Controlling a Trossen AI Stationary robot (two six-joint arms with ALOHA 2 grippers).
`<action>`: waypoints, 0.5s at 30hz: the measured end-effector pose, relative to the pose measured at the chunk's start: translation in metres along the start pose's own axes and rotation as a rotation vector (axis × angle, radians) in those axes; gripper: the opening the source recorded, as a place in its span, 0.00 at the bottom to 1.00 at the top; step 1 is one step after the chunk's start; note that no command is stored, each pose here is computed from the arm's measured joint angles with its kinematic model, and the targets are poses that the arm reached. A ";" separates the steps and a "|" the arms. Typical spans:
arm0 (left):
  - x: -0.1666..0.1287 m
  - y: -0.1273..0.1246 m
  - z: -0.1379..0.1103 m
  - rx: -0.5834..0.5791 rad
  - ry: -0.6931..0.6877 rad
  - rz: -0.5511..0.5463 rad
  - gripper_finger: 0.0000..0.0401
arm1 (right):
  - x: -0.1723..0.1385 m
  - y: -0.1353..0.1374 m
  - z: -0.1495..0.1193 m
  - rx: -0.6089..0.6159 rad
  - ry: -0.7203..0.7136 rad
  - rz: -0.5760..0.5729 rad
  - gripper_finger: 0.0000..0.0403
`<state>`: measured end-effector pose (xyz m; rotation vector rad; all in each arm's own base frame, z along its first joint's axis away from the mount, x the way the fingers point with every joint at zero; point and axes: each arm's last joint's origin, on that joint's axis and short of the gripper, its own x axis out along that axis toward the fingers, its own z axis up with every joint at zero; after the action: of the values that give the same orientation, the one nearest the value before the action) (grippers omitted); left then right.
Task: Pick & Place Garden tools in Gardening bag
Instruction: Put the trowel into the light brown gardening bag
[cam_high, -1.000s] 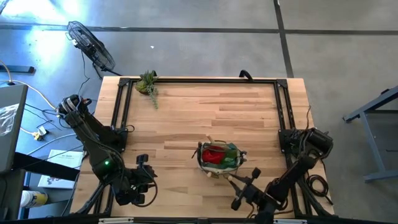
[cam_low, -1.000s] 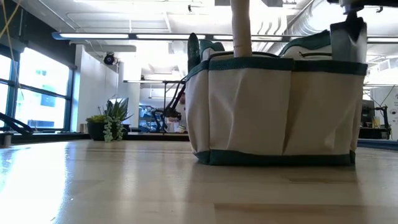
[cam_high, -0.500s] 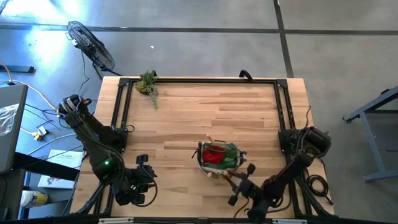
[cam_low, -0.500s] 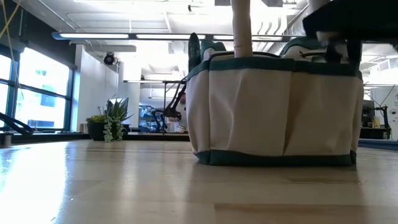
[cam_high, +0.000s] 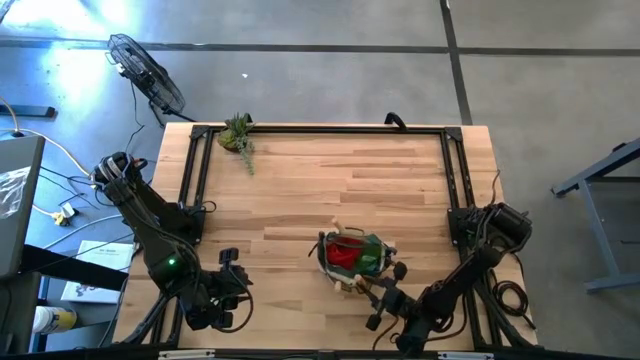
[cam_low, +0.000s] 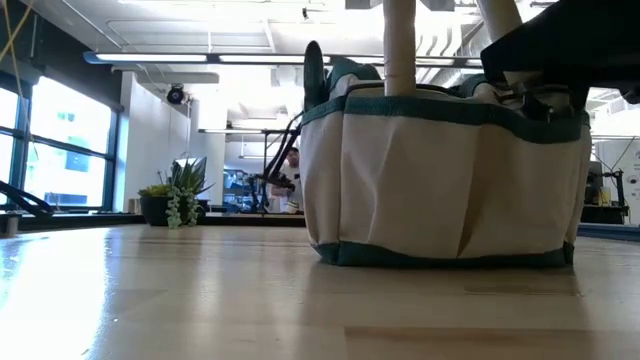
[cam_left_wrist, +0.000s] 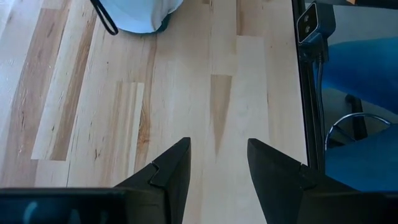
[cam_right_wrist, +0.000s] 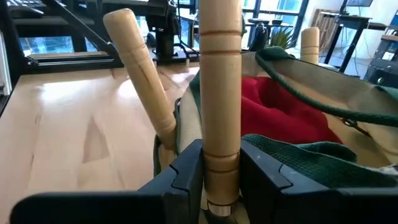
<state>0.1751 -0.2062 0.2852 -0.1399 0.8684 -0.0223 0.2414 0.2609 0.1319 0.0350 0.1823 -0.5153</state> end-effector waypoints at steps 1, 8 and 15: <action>0.000 0.000 0.000 -0.002 0.000 0.000 0.38 | 0.000 0.000 0.000 0.002 0.000 0.001 0.20; 0.000 0.000 0.000 -0.003 0.000 -0.001 0.38 | -0.001 0.000 0.000 -0.005 0.010 0.010 0.34; 0.000 0.000 0.000 -0.003 0.001 -0.001 0.38 | -0.004 -0.001 0.003 -0.048 -0.057 -0.038 0.43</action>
<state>0.1750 -0.2063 0.2853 -0.1433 0.8689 -0.0223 0.2383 0.2619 0.1357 -0.0301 0.1399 -0.5491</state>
